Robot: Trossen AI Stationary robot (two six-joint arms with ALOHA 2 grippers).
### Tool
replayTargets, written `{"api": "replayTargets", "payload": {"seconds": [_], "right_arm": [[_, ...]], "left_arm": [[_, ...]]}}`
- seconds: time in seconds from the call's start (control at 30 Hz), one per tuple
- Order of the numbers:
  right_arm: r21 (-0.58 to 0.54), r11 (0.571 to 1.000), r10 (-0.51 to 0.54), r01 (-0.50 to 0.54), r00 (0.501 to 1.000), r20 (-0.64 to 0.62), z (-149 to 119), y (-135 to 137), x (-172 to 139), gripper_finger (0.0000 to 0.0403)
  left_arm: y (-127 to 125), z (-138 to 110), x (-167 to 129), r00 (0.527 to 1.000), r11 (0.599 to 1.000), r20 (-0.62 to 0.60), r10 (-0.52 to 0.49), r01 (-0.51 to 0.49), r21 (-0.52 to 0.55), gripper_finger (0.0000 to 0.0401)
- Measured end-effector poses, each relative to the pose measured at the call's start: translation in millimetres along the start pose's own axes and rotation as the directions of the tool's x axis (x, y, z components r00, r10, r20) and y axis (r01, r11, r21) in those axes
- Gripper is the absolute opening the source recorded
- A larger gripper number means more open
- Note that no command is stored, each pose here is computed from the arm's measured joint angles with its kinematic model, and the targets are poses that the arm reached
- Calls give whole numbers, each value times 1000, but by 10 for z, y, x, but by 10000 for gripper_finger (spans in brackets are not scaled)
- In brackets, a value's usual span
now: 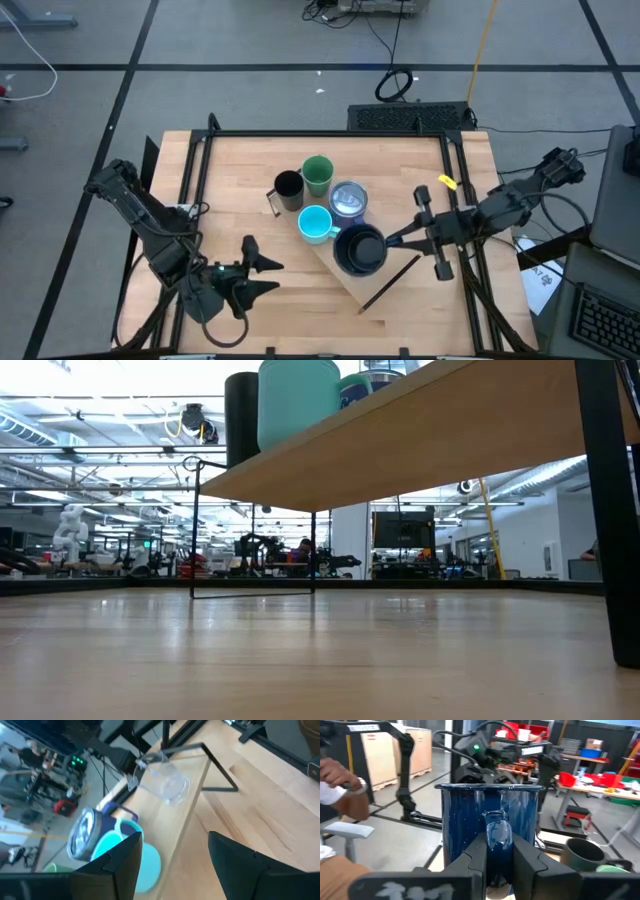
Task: Stack small to large cups/mugs on shelf
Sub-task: Put the dark blue mug on the shelf
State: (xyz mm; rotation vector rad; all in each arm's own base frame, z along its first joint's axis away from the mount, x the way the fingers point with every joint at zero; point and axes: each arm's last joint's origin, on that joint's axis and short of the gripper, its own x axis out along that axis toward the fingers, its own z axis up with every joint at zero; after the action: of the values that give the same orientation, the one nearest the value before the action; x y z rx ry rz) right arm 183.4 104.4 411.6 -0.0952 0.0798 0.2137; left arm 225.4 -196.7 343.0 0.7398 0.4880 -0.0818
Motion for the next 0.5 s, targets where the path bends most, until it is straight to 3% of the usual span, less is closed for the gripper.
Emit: {"api": "replayTargets", "payload": {"seconds": [0.5], "right_arm": [[20, 1000, -15, 14, 1000, 18, -374, -133, -402, 41]], "left_arm": [[-8, -39, 3, 1000, 991, -31, -6, 2, -130, 230]]}}
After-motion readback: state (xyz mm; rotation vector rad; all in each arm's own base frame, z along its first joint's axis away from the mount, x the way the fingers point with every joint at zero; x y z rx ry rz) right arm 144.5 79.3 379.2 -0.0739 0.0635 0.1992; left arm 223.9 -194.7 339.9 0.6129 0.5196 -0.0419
